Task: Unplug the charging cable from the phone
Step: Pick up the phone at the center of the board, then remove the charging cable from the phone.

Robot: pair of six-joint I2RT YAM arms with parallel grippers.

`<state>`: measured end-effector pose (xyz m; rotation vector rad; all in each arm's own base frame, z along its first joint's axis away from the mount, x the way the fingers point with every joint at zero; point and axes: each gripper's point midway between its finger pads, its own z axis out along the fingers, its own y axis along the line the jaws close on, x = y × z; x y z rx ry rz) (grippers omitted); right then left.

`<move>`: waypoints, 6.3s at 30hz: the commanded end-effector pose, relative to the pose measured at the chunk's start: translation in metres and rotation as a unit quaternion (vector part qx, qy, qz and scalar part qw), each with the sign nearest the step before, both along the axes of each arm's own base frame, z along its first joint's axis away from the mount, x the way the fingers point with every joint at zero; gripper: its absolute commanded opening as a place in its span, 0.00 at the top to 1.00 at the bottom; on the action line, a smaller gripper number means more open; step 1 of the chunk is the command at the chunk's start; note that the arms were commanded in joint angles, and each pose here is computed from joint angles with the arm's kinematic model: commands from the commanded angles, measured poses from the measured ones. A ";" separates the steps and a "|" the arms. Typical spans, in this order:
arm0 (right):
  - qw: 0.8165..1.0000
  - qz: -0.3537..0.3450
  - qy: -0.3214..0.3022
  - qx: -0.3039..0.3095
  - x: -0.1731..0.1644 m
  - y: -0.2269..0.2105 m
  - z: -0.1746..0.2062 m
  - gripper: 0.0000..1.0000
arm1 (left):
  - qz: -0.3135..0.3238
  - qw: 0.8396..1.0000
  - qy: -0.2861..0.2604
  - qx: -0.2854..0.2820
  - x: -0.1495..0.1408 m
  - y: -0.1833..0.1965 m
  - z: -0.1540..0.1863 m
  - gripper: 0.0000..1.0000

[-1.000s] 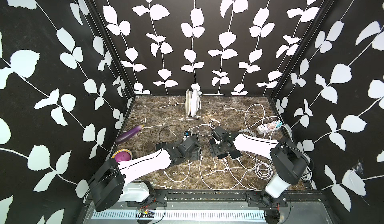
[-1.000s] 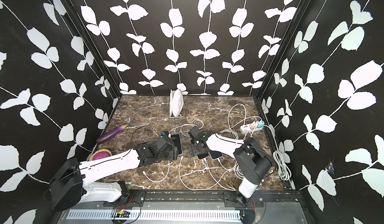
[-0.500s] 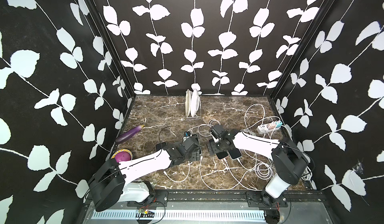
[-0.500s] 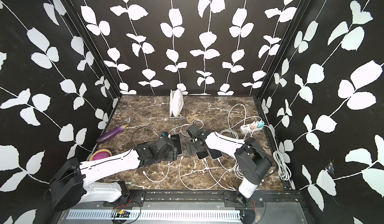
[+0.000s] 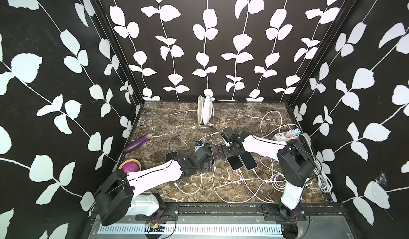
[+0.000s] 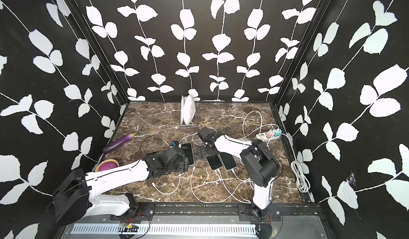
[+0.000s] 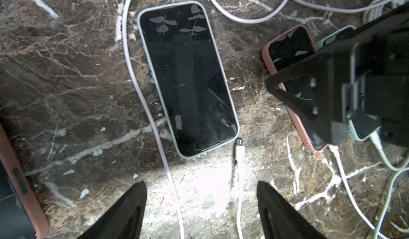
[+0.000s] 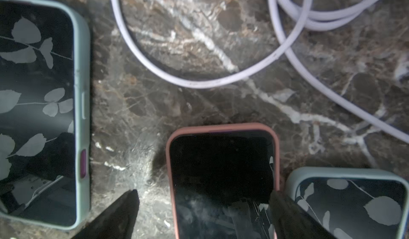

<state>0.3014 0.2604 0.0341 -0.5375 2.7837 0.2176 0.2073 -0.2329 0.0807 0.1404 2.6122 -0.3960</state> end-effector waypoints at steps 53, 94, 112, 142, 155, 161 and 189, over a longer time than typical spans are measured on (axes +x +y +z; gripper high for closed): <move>0.994 -0.003 0.066 -0.082 -0.066 -0.034 -0.025 0.12 | 0.006 0.999 0.020 -0.033 0.005 -0.008 0.001 0.21; 0.996 -0.032 -0.037 0.070 -0.062 -0.008 0.043 1.00 | -0.028 0.978 -0.035 -0.201 -0.025 -0.040 0.028 0.34; 0.977 -0.083 -0.086 0.174 -0.059 -0.003 0.098 1.00 | -0.123 0.936 -0.043 -0.326 -0.066 -0.103 0.035 0.37; 0.965 -0.111 -0.099 0.214 -0.064 -0.011 0.118 1.00 | -0.153 0.895 -0.021 -0.417 -0.076 -0.146 0.034 0.50; 0.960 -0.116 -0.103 0.232 -0.060 -0.005 0.124 1.00 | -0.165 0.900 -0.004 -0.403 -0.078 -0.155 0.028 0.70; 0.957 -0.120 -0.102 0.245 -0.057 0.000 0.126 1.00 | -0.173 0.900 -0.010 -0.399 -0.079 -0.155 0.031 0.71; 0.961 -0.123 -0.118 0.216 -0.030 0.006 0.132 1.00 | -0.162 0.941 -0.011 -0.296 -0.074 -0.135 0.006 1.00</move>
